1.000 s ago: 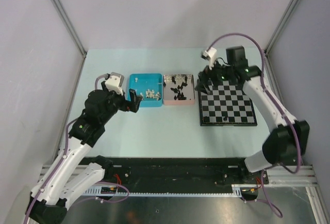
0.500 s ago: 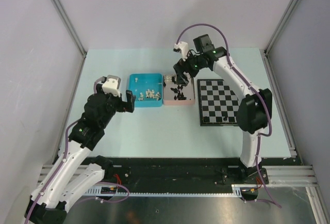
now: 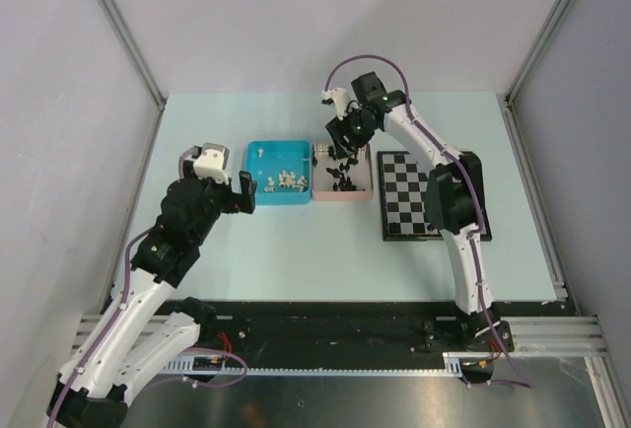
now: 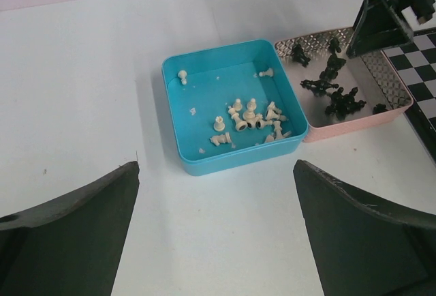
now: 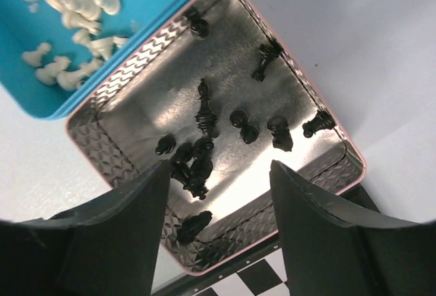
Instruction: Set up the chess pieces on the board
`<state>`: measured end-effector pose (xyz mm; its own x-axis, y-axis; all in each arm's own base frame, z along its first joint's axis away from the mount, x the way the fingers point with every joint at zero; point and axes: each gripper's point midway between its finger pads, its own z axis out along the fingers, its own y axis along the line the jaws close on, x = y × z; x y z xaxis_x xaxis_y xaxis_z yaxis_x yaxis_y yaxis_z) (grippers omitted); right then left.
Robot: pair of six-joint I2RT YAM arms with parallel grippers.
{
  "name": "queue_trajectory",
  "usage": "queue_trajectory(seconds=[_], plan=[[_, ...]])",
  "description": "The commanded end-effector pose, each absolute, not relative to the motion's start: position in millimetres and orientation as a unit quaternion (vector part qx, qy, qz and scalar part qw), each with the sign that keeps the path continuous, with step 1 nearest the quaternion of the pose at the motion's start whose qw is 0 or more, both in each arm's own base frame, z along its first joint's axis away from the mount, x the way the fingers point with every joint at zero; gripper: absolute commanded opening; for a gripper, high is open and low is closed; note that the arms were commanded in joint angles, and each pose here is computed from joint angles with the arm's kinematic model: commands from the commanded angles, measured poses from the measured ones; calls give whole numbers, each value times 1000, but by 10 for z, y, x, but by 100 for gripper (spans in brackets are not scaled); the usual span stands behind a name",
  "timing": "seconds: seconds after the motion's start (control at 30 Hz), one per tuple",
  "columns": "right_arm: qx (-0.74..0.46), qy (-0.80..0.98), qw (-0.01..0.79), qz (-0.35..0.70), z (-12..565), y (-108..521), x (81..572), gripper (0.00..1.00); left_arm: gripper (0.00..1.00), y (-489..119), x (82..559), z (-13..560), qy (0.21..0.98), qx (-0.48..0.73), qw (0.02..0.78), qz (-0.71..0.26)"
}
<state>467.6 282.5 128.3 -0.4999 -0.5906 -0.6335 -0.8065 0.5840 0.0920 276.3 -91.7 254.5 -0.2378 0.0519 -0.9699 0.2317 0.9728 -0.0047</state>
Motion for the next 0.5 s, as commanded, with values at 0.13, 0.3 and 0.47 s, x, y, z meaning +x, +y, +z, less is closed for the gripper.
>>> queue_trajectory(seconds=[0.13,0.3,0.47], plan=[[-404,856,270,175,1084,2849,4790,46,100,-839,2802,2648,769,88,631,-54],[-404,855,271,178,1020,2890,4855,41,100,-835,2806,2629,771,88,629,-53],[-404,856,268,179,918,2921,4905,41,100,-827,2810,2618,772,88,628,-50]])
